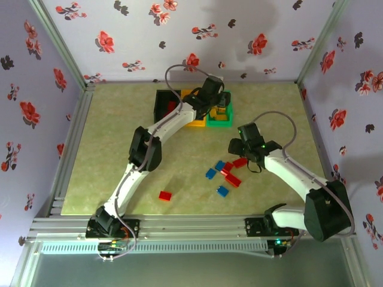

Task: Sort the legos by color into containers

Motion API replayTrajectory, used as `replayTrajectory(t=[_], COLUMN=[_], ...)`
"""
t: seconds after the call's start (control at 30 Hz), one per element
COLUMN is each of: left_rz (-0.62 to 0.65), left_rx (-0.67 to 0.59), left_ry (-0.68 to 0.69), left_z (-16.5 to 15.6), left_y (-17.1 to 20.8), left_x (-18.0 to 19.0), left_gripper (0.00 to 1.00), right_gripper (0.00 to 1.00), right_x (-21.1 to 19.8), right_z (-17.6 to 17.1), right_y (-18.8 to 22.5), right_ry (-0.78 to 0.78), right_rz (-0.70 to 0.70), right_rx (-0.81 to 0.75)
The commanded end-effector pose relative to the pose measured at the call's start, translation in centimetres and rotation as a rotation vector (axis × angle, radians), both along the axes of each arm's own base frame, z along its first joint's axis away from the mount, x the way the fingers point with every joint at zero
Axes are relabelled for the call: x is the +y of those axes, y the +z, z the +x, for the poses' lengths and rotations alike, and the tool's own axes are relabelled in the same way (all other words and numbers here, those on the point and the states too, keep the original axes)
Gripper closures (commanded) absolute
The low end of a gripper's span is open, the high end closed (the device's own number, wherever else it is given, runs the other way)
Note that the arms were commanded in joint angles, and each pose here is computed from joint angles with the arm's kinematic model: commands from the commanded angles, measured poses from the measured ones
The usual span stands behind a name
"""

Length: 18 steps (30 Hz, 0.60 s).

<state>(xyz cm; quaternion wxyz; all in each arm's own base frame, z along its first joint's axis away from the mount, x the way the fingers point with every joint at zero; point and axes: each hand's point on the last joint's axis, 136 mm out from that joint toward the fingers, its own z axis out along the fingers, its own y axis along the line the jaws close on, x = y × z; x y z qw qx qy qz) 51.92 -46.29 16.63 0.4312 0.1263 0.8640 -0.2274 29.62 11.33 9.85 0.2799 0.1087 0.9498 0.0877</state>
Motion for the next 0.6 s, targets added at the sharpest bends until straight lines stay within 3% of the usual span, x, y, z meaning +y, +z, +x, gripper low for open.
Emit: replayTrajectory(t=[0.0,0.2,0.57], left_rz=[-0.022,-0.043,-0.037], left_rx=[-0.066,-0.092,-0.183], left_ry=[0.003,0.016,0.025], left_z=[1.7,1.1,-3.4], left_y=[0.1,3.4,11.2], left_x=[-0.7,0.6,5.5], left_gripper=[0.36,0.32,0.29], right_gripper=[0.30,0.28,0.26], right_x=[-0.4,-0.9,-1.2], right_z=[-0.7,-1.8,-2.5], right_y=[-0.1,-1.4,-3.5], right_ry=[-0.055,-0.095,-0.184], right_rz=[0.004,0.002,0.014], right_rx=[0.000,0.032,0.109])
